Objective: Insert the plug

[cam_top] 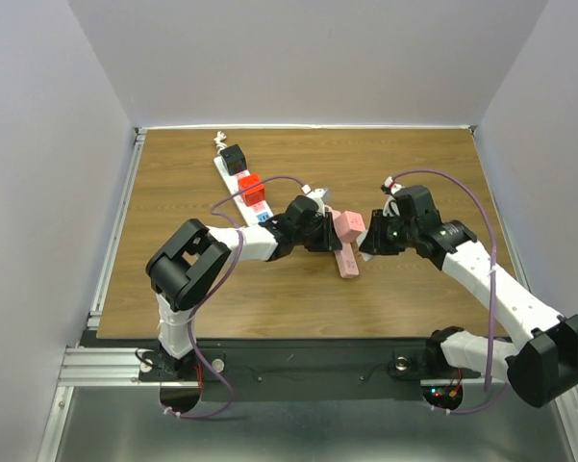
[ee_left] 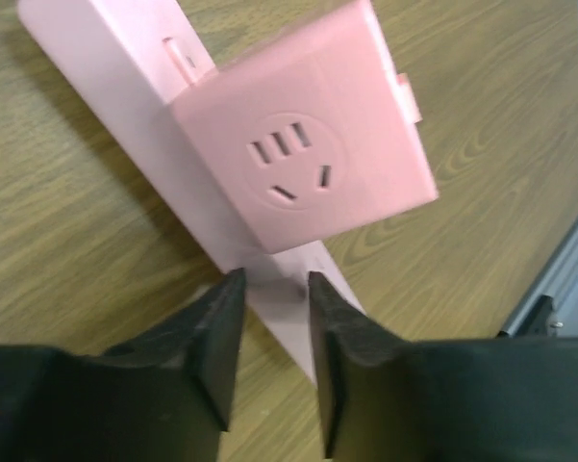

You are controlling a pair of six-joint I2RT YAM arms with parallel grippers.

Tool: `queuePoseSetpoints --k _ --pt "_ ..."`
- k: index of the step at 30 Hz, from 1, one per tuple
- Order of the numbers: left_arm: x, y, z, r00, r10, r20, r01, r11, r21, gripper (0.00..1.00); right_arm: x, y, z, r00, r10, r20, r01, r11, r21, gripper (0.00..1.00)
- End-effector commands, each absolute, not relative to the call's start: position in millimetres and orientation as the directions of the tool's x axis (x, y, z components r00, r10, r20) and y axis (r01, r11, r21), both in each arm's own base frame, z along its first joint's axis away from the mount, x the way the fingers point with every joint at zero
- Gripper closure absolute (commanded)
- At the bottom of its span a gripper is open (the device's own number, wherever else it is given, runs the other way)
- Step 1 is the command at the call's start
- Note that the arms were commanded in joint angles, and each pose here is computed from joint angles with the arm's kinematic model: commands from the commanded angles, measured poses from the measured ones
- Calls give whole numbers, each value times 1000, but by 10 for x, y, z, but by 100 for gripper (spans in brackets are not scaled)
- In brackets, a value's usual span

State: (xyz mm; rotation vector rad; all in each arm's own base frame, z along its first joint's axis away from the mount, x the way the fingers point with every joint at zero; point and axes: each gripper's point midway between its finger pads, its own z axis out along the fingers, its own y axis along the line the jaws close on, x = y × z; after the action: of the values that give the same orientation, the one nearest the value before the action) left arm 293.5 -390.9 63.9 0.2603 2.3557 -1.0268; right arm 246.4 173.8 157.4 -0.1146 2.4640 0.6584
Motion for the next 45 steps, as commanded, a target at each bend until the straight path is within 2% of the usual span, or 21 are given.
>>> queuePoseSetpoints --k 1,5,11,33,45 --pt "2998 -3940 661 -812 -22 -583 394 717 -575 65 2519 1730 1533 -813 53 -581 -234 882 409 100" --pt "2950 -3932 533 -827 -7 -562 381 727 -571 77 2521 1688 1424 -817 50 -575 -219 895 389 100" --pt "2912 -3945 394 -842 10 -540 373 734 -568 82 2549 1662 1288 -815 42 -578 -204 913 354 100" --pt "2877 -3996 407 -846 16 -533 384 711 -589 85 2695 1852 983 -763 -121 -634 -215 974 73 100" --pt "2857 -4020 386 -851 24 -525 386 705 -595 87 2816 1838 1090 -694 -103 -712 -186 982 39 100"
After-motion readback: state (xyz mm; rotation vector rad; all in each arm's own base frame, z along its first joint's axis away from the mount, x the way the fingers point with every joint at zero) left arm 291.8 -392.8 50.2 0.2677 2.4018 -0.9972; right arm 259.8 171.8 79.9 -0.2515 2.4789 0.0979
